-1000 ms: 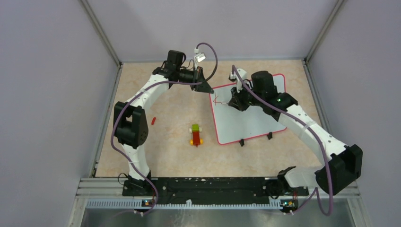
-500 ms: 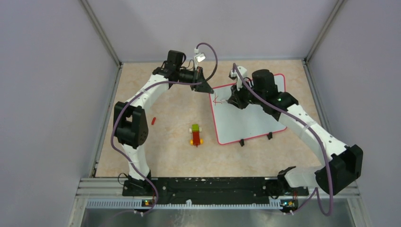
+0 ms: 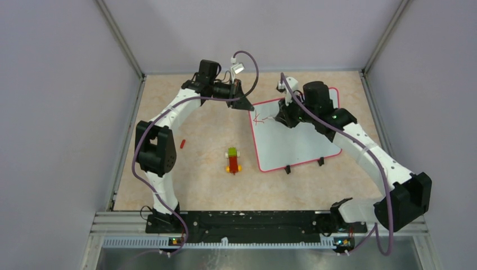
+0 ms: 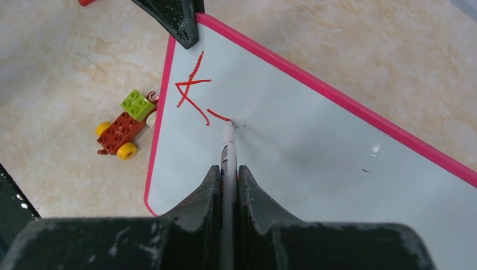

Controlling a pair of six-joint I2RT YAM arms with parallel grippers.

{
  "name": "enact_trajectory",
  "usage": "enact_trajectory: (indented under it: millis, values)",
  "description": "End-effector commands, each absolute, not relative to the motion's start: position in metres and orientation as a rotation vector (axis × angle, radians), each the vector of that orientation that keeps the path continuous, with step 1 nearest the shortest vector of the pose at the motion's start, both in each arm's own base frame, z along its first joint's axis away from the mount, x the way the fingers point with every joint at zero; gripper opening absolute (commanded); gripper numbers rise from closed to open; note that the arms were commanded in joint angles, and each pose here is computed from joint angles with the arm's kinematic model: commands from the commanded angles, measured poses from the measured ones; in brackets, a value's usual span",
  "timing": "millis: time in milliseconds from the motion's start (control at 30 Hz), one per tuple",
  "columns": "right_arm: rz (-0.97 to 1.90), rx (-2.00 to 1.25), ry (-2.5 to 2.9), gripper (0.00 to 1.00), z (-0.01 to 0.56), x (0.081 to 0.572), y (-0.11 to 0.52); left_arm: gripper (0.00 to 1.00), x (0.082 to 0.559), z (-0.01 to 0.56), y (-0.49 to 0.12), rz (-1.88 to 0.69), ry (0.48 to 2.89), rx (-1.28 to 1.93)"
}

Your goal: Write a sentence on the whiteboard

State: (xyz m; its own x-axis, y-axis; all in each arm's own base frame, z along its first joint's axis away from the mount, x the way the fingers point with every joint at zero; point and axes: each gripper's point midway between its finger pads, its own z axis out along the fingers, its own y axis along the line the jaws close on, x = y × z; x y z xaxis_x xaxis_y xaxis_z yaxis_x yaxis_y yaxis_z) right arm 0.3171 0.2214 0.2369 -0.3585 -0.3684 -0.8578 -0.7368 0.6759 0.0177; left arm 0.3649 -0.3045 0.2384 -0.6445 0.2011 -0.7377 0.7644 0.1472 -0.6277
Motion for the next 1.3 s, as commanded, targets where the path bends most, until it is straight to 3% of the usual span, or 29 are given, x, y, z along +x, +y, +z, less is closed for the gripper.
enact_trajectory:
  millis: [0, 700, 1267]
  values:
    - [0.401, -0.783, 1.895, 0.00, 0.274, 0.336, 0.202, 0.00, 0.354, 0.263, -0.306, -1.523, 1.841, 0.985]
    - [0.501, -0.863, 1.908, 0.00, 0.259, 0.330, 0.238, 0.00, 0.354, 0.264, -0.306, -1.521, 1.837, 0.987]
    - [0.460, -0.867, 1.958, 0.00, 0.236, 0.312, 0.220, 0.00, 0.354, 0.264, -0.305, -1.514, 1.837, 0.986]
